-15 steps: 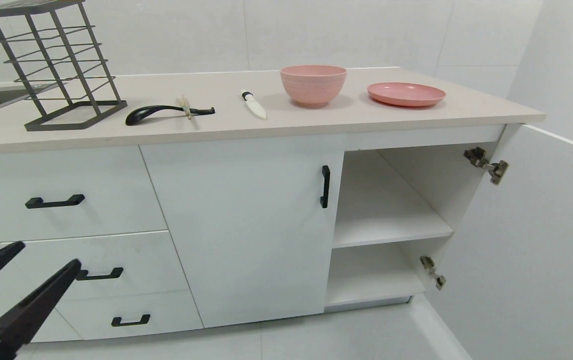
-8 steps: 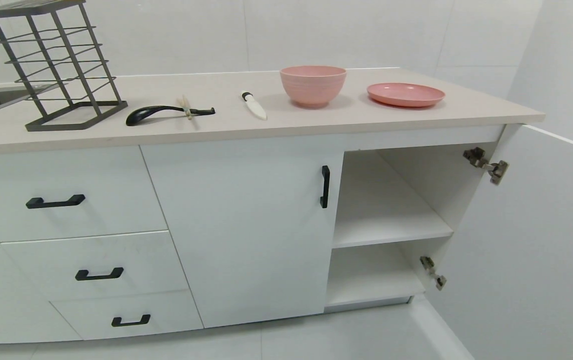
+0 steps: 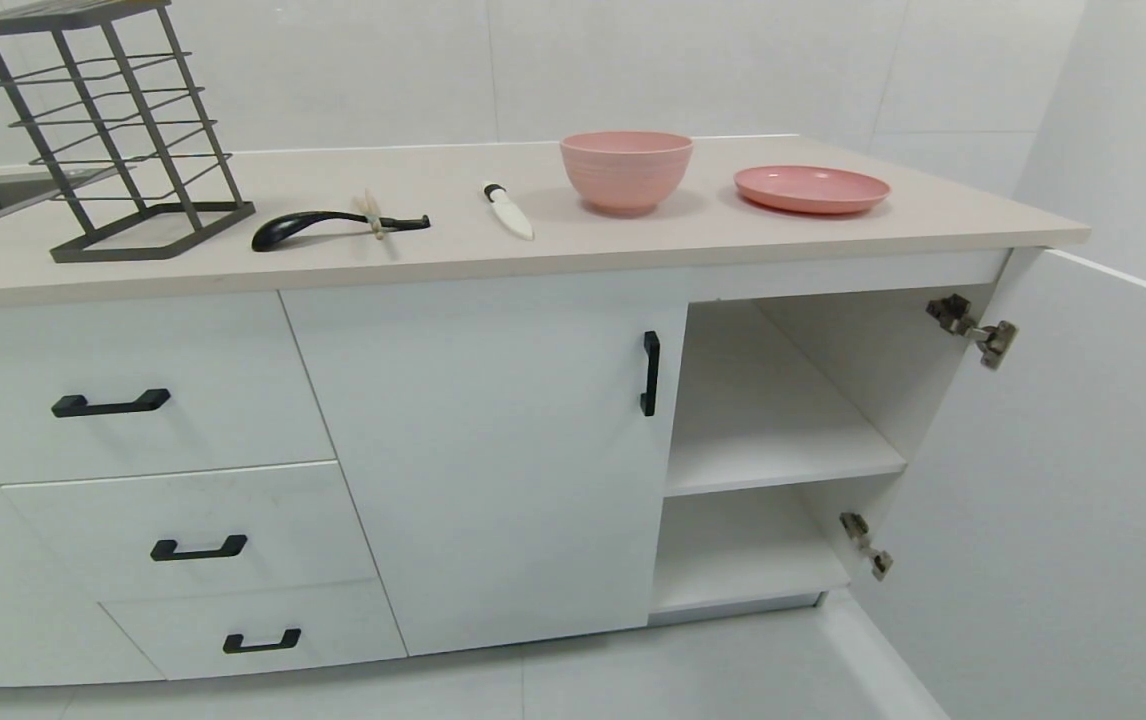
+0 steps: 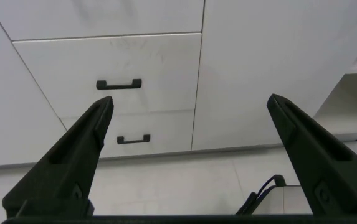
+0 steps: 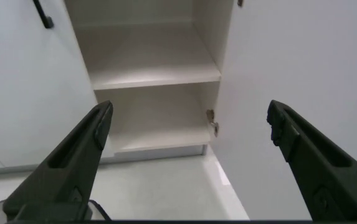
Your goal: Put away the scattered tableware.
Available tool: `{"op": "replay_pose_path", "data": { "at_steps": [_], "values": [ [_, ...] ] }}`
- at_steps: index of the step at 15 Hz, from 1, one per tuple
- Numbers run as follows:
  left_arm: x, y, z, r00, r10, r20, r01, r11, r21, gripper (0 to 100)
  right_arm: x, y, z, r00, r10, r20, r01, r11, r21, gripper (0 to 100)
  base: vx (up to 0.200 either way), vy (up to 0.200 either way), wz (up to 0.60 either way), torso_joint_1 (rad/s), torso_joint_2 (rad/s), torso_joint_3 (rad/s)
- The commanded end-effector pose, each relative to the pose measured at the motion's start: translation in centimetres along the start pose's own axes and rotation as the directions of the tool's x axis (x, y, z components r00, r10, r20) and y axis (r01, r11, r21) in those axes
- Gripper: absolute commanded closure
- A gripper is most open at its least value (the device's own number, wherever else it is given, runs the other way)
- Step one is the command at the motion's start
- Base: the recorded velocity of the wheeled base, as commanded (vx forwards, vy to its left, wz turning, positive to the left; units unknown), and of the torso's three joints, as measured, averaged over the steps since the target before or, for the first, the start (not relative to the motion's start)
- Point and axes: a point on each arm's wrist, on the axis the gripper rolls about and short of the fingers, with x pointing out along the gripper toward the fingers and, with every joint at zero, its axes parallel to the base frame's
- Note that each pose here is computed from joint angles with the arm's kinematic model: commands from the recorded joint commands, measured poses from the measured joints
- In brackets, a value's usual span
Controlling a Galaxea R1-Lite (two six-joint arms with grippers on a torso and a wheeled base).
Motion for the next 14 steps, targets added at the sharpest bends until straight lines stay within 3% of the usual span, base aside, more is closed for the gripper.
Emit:
{"op": "replay_pose_path", "data": {
  "at_steps": [1, 2, 4, 6, 12, 14],
  "values": [
    [0.05, 0.00, 0.00, 1.000, 0.000, -0.007, 0.000, 1.000, -0.009, 0, -0.20, -0.01, -0.05, 1.000, 0.007, 0.026, -0.007, 1.000, 0.001, 0, 0.000, 0.000, 0.00, 0.000, 0.00, 0.000],
    [0.05, 0.00, 0.00, 1.000, -0.002, -0.007, 0.002, 1.000, -0.012, 0, -0.21, -0.01, -0.06, 1.000, 0.007, 0.028, -0.007, 1.000, 0.002, 0, 0.000, 0.000, 0.00, 0.000, 0.00, 0.000],
    [0.05, -0.01, 0.02, 1.000, -0.006, -0.005, 0.006, 1.000, 0.015, 0, -0.21, -0.01, -0.06, 1.000, 0.007, 0.028, -0.007, 1.000, 0.001, 0, 0.000, 0.000, 0.00, 0.000, 0.00, 0.000],
    [0.05, 0.02, 0.00, 1.000, 0.009, -0.007, -0.009, 1.000, 0.002, 0, -0.21, -0.01, -0.06, 1.000, 0.007, 0.028, -0.007, 1.000, 0.001, 0, 0.000, 0.000, 0.00, 0.000, 0.00, 0.000],
    [0.05, 0.04, 0.00, 1.000, 0.017, -0.007, -0.017, 1.000, 0.001, 0, -0.20, -0.01, -0.05, 1.000, 0.007, 0.026, -0.007, 1.000, 0.001, 0, 0.000, -0.200, 0.00, 0.003, 0.00, 0.002],
    [0.05, 0.04, 0.00, 1.000, 0.017, -0.007, -0.017, 1.000, 0.001, 0, -0.21, -0.01, -0.06, 1.000, 0.007, 0.028, -0.007, 1.000, 0.001, 0, 0.200, -0.200, 0.00, 0.000, 0.01, 0.002]
  ]
}}
